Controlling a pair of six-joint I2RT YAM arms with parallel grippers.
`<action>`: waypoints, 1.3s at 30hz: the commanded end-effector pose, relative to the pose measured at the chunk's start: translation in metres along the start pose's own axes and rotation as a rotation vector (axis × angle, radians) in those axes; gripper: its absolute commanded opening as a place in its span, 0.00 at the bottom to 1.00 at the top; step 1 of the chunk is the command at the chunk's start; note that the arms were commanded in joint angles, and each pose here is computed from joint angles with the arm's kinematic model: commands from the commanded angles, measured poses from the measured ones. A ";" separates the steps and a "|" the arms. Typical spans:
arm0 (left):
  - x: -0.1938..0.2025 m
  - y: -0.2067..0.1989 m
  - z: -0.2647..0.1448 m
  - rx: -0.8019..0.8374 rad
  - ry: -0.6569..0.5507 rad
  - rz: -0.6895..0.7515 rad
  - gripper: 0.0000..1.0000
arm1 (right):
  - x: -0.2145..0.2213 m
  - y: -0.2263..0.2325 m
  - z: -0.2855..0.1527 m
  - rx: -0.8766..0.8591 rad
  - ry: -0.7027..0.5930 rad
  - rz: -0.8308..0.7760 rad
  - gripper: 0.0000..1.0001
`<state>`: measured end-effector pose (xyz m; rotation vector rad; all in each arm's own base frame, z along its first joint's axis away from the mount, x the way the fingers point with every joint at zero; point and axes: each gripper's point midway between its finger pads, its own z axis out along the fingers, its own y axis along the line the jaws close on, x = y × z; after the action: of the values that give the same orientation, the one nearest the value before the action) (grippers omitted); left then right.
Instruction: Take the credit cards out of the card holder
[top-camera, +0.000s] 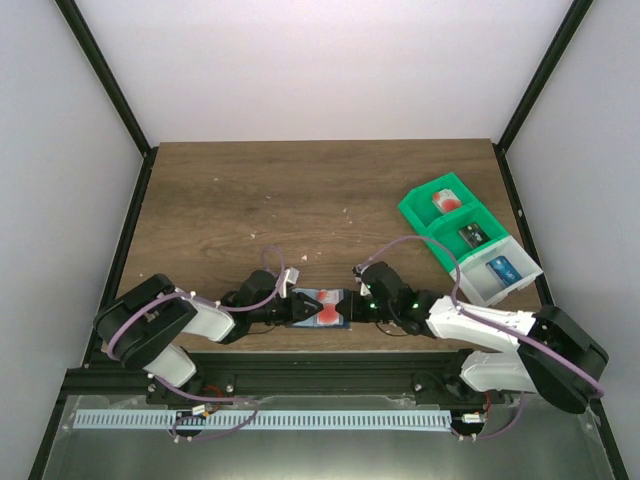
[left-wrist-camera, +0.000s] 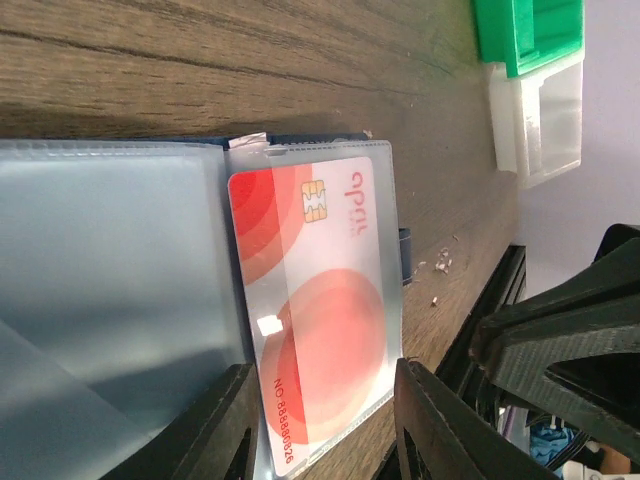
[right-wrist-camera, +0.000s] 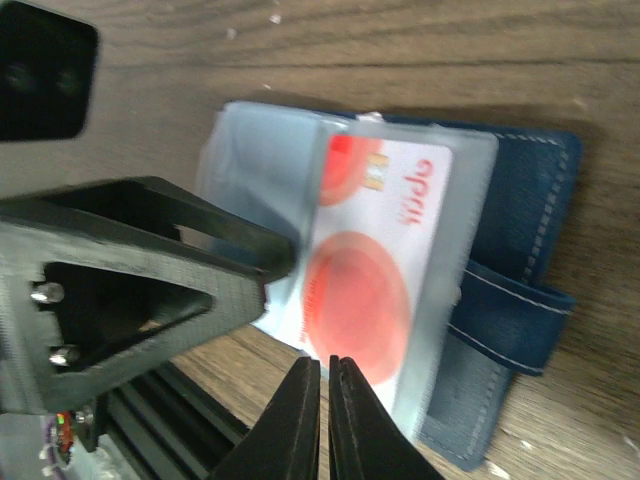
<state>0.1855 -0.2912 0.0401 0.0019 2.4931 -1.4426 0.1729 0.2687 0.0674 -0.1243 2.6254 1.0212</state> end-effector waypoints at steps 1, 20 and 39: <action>0.002 0.006 -0.001 -0.019 -0.003 0.015 0.41 | -0.011 0.021 -0.001 -0.058 -0.018 -0.015 0.06; 0.004 0.008 0.002 -0.009 0.003 0.005 0.41 | 0.016 -0.039 0.037 0.096 0.048 0.036 0.04; 0.006 0.008 0.006 0.013 0.015 0.002 0.03 | 0.024 -0.047 0.037 0.096 0.052 0.051 0.03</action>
<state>0.1845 -0.2930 0.0303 -0.0012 2.4988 -1.4596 0.1784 0.2737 0.0224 -0.0841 2.6629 0.9966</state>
